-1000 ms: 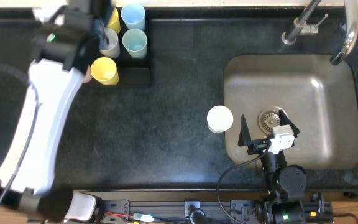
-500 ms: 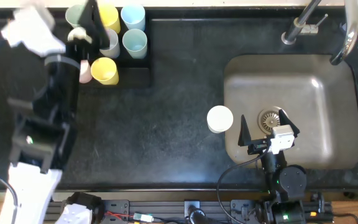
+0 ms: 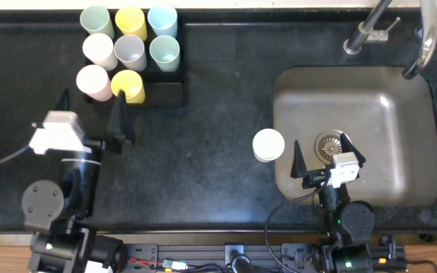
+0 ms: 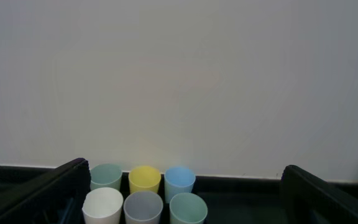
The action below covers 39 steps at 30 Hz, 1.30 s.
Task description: Store Cups
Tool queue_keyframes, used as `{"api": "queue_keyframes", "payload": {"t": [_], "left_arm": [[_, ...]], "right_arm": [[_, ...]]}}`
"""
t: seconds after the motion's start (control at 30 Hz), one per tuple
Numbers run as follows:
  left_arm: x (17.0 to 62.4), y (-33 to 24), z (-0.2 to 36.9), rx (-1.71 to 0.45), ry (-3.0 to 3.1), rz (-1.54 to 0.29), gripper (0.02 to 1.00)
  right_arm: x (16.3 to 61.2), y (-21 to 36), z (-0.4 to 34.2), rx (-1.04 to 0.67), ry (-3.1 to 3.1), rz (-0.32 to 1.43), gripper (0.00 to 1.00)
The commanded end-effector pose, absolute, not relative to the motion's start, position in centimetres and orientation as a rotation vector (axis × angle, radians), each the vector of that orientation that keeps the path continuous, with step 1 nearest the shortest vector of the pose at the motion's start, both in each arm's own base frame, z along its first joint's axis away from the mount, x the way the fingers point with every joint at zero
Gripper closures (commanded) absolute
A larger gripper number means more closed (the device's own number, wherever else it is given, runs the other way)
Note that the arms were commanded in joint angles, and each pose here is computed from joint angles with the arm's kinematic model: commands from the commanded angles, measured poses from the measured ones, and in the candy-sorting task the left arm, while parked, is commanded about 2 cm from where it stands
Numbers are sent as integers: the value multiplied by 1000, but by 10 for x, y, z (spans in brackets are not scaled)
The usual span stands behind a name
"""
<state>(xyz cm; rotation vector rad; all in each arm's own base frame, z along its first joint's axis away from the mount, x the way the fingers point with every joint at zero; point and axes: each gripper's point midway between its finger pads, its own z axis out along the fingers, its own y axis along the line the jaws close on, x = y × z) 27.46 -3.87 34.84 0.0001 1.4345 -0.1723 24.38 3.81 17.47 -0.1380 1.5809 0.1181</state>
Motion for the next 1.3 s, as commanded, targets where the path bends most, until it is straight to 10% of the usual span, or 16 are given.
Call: {"api": "queue_keyframes", "payload": {"t": [0.03,1.3], "left_arm": [[272,-46,319,137,1466,-101,18],[245,-14,154,-19,1659,-106,18]], "right_arm": [[244,37,171,-132,1582,123,3],[244,37,171,-132,1582,123,3]]}}
